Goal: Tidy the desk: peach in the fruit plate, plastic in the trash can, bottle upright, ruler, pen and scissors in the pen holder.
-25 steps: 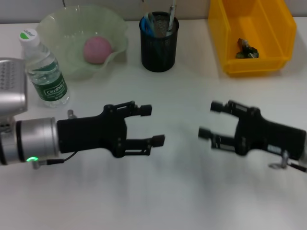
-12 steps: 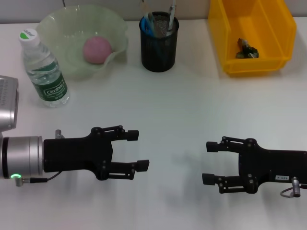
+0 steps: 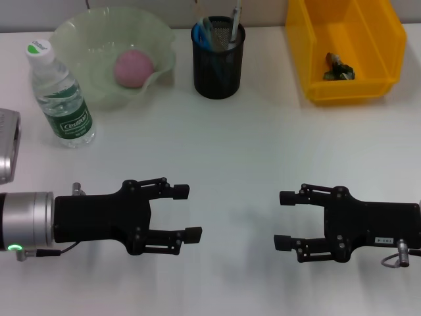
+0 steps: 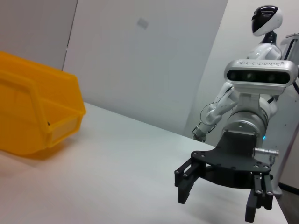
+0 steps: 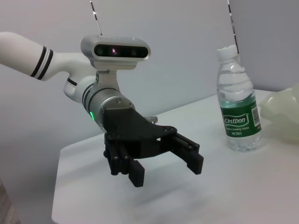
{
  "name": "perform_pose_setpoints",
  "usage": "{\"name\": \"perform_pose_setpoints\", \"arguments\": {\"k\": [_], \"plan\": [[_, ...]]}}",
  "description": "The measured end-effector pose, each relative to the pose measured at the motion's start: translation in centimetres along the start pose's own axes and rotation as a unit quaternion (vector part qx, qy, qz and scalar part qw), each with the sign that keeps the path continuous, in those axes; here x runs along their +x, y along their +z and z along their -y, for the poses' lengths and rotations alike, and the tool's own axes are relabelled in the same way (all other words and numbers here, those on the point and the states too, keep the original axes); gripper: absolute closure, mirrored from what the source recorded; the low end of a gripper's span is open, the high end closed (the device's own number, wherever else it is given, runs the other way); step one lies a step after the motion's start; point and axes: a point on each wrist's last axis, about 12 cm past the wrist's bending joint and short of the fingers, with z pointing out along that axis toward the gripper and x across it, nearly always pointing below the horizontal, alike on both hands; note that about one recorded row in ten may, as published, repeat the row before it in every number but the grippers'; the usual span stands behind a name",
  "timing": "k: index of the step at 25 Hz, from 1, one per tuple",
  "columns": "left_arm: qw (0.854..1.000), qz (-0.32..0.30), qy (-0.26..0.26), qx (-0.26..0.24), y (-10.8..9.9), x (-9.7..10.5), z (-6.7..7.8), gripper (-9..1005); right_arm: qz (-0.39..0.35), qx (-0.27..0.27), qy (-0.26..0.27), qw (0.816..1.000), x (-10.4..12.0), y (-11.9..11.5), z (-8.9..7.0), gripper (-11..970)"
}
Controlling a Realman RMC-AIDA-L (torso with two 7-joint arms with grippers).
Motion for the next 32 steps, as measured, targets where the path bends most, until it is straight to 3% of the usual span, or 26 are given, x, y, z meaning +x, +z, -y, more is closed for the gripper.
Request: {"name": "perform_pose_setpoints", "arguments": {"k": [32], "plan": [[1.000, 0.001, -0.002, 0.008, -0.6, -0.1, 0.1, 150, -0.003, -0.005, -0.013, 1.000, -1.1, 0.4, 0.8, 132]]}}
